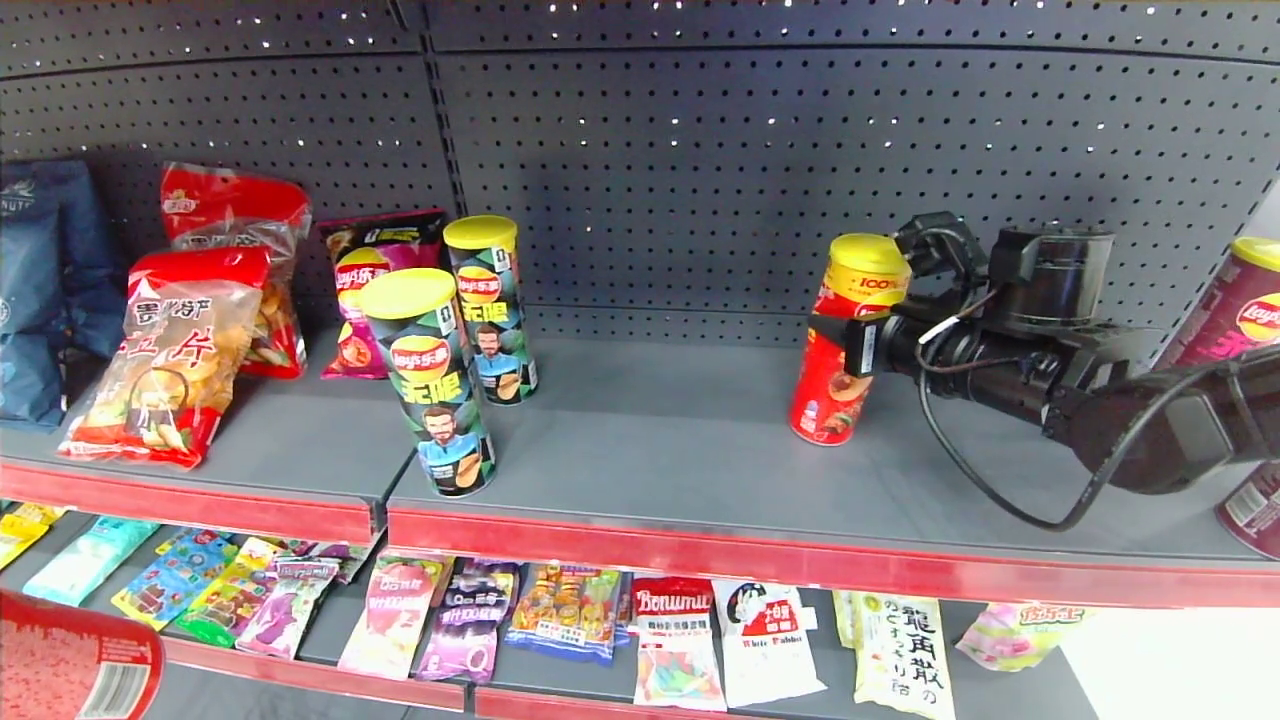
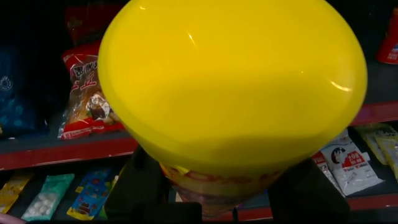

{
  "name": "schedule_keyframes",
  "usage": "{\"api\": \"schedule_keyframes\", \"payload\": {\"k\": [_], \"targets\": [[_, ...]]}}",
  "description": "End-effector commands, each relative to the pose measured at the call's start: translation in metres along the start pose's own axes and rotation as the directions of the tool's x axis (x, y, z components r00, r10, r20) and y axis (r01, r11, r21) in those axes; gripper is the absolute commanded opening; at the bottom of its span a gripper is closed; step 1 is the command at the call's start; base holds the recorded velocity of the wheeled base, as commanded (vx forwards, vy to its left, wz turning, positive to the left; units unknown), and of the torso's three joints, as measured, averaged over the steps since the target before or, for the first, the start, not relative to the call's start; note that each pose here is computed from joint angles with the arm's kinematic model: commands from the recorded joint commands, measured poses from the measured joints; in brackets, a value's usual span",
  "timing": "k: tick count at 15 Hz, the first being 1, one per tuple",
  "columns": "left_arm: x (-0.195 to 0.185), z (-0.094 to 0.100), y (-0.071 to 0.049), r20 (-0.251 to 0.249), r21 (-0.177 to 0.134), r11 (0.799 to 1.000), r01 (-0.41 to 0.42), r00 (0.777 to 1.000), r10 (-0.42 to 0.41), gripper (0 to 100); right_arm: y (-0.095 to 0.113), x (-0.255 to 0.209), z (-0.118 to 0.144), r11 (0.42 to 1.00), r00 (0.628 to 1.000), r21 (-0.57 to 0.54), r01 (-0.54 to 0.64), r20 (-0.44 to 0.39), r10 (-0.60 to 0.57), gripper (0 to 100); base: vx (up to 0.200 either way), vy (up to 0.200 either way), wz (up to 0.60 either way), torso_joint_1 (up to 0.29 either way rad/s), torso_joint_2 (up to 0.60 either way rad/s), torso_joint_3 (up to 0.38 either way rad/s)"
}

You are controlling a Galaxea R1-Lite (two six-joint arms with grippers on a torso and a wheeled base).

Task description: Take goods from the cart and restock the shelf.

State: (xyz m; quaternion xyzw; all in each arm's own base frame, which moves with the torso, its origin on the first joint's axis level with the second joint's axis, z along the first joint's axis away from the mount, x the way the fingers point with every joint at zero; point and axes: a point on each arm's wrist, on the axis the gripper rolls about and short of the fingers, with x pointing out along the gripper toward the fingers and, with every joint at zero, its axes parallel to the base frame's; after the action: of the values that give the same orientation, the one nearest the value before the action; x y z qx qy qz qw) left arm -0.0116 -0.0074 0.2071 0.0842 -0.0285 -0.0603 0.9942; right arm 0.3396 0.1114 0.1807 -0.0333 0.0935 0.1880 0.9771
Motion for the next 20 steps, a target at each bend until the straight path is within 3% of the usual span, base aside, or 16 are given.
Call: {"api": "schedule_keyframes", "payload": {"k": [1,8,16,20], "targets": [[0.000,0.000,0.000,-0.004,-0.001,1.000,0.000,1.000,0.000,0,0.007,-0.016,0.007,1.000,1.000,-0.004,0.015,0.017,-0.015,0,0.000,0.000,0.00,0.000,0.00,0.000],[0.000,0.000,0.000,-0.002,-0.001,1.000,0.003,1.000,-0.003,0,0.038,-0.069,0.024,0.995,0.992,-0.013,0.100,0.074,-0.099,0,0.000,0.000,0.00,0.000,0.00,0.000],[0.000,-0.001,0.000,-0.004,-0.001,1.000,-0.002,1.000,0.002,0,0.058,-0.085,-0.008,0.996,0.997,-0.042,0.074,-0.026,-0.075,0,0.000,0.000,0.00,0.000,0.00,0.000],[0.001,-0.001,0.000,-0.008,-0.002,1.000,-0.001,1.000,0.001,0,0.070,-0.077,-0.014,0.991,0.991,-0.036,0.127,-0.045,-0.128,0,0.000,0.000,0.00,0.000,0.00,0.000]]}}
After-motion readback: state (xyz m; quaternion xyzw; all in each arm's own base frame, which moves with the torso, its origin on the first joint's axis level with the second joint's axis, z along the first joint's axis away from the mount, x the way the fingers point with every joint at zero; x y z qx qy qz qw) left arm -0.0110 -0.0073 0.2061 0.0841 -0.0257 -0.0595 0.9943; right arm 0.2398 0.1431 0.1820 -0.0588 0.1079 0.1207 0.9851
